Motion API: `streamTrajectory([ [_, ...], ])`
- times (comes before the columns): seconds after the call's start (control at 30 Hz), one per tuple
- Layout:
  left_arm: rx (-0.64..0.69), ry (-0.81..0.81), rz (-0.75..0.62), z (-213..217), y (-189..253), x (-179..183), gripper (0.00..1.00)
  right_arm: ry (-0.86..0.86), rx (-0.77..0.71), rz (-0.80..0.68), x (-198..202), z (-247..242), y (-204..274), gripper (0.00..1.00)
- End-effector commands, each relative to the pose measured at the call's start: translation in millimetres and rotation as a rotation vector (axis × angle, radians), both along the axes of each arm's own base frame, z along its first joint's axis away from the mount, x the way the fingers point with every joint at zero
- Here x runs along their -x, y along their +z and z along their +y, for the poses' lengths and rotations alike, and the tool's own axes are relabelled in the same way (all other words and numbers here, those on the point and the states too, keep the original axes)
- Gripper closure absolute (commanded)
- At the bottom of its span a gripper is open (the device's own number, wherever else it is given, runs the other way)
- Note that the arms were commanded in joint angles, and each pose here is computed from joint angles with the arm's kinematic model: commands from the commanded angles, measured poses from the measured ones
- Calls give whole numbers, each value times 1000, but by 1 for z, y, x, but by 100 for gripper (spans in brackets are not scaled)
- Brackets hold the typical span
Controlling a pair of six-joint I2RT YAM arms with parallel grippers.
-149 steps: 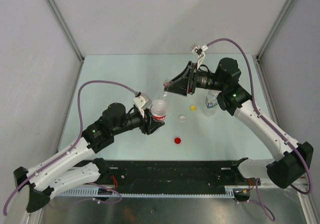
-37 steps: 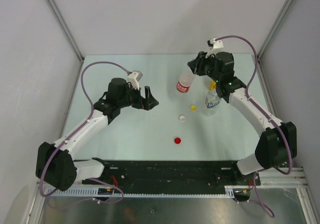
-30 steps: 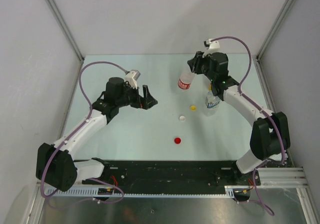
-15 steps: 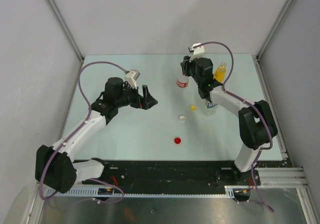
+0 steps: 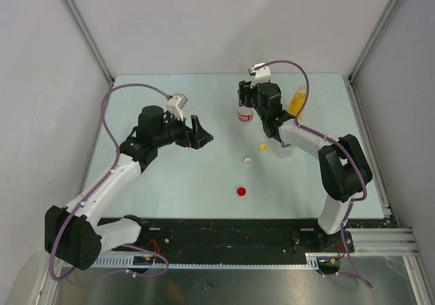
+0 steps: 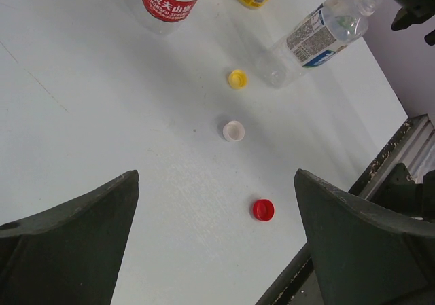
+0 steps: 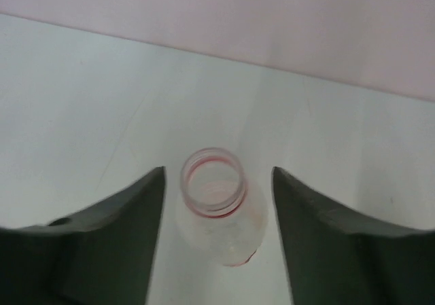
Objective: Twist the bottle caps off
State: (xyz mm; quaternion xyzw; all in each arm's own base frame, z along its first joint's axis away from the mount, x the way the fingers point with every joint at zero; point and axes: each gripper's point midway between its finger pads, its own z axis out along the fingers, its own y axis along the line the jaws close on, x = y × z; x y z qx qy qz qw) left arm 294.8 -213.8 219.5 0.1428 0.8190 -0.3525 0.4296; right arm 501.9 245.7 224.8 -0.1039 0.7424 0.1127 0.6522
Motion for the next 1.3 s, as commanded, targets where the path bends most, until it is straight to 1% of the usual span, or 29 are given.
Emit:
streamTrajectory([
  [0.0, 22, -7, -37, 0, 12, 2, 1, -5, -42, 20, 4, 1, 6, 24],
  [0.03, 22, -7, -38, 0, 12, 2, 0, 4, -58, 16, 6, 3, 11, 17],
  [0.1, 21, -9, -35, 0, 11, 2, 1, 30, -98, 2, 11, 5, 26, 6],
  [0.13, 22, -10, -35, 0, 12, 2, 1, 42, -123, -8, 13, 6, 35, 3],
  [0.2, 23, -11, -34, 0, 12, 3, 0, 67, -170, -29, 17, 7, 53, 1],
  [0.43, 24, -15, -29, 0, 10, 4, 1, 104, -288, -92, 31, -2, 104, 1],
  [0.6, 28, -10, -23, 0, 9, 6, 0, 124, -349, -108, 42, -8, 128, 1],
  [0.77, 37, -1, -13, 1, 8, 8, 1, 165, -394, -90, 54, -9, 141, 1],
  [0.97, 41, 14, -1, 4, 5, 11, 1, 213, -431, -2, 75, -10, 141, 1],
  [1.17, 43, 54, -1, 10, 5, 15, 0, 247, -409, 102, 102, -14, 133, 1],
  [1.27, 41, 84, 1, 16, 4, 17, 1, 254, -421, 157, 115, -19, 131, 1],
])
